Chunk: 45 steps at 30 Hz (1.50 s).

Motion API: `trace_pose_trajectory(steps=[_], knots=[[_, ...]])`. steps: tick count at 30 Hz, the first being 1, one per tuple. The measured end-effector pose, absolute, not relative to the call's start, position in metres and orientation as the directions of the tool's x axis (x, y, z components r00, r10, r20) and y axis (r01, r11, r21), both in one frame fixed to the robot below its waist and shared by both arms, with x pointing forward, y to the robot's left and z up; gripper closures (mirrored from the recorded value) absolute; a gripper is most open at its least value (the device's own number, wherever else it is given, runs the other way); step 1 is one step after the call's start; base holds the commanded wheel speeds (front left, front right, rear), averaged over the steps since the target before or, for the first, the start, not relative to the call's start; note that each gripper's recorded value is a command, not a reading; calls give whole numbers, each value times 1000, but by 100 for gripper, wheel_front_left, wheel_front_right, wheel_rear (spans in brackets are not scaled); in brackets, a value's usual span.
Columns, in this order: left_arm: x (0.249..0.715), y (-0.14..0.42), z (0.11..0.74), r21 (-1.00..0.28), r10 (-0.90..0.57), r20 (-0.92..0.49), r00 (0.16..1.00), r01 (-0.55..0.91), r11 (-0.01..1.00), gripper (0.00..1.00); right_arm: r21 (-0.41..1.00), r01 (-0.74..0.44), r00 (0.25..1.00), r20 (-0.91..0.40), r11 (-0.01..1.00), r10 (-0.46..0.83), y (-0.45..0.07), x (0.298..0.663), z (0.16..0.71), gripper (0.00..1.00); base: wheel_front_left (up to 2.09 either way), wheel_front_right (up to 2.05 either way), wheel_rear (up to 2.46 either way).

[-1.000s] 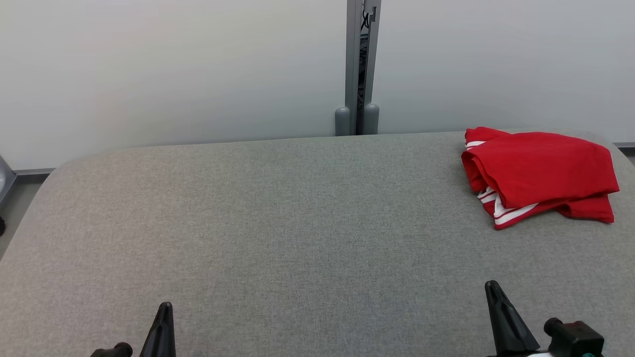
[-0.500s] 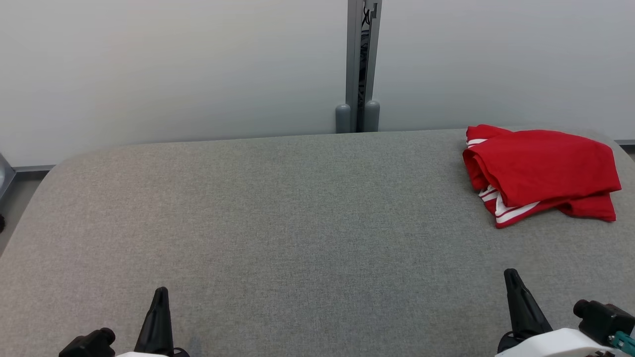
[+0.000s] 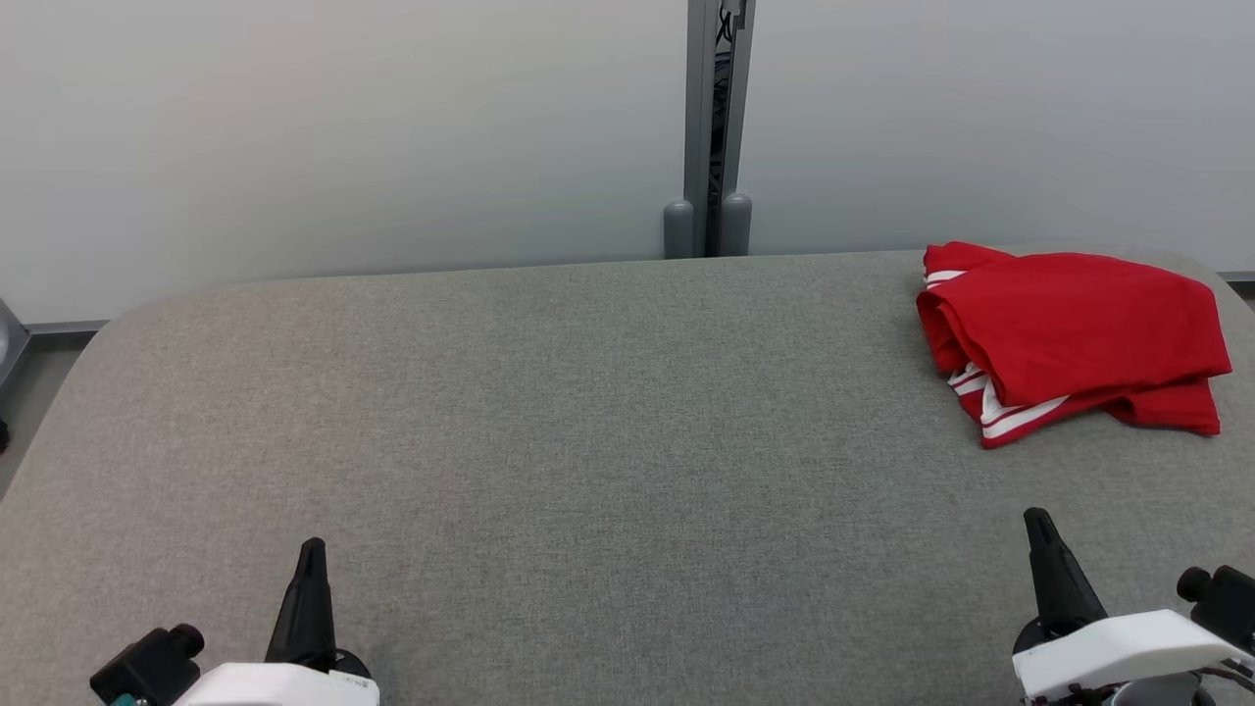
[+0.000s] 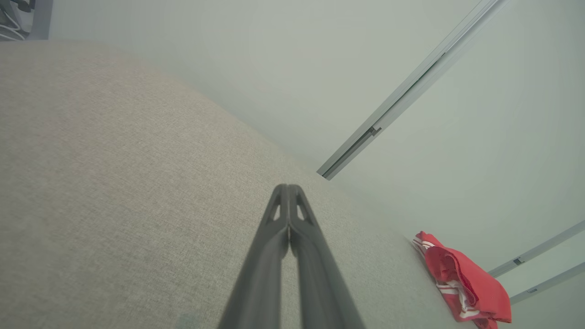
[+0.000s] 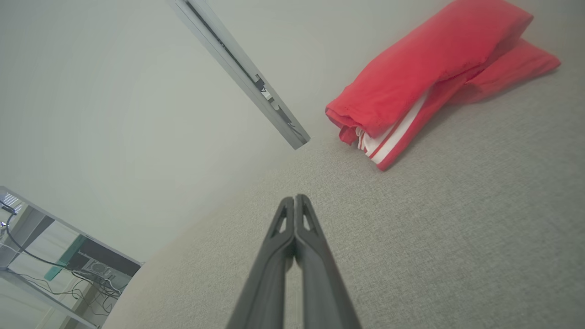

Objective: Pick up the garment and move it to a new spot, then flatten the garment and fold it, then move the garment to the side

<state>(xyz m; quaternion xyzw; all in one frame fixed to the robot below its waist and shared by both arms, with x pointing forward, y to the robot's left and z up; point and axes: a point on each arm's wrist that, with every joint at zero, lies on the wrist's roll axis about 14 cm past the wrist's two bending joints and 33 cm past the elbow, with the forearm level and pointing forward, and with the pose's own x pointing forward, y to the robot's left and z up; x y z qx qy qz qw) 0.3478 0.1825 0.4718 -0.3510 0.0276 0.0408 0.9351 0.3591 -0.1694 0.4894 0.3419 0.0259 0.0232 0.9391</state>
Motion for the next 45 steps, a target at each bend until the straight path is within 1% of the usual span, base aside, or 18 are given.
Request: trace_pose_trajectory(steps=[7, 21, 45], knots=[[355, 182, 475, -731, 56, -79, 995, -96, 676, 100, 719, -3, 998, -44, 695, 50, -176, 366, 491, 100, 0, 0, 0], [367, 181, 482, -834, 50, -70, 996, -86, 545, 100, 823, 34, 998, -63, 567, 31, -188, 377, 491, 100, 0, 0, 0], [382, 180, 490, -936, 38, -57, 998, -66, 344, 100, 931, 55, 998, -67, 362, 21, -202, 391, 496, 100, 0, 0, 0]])
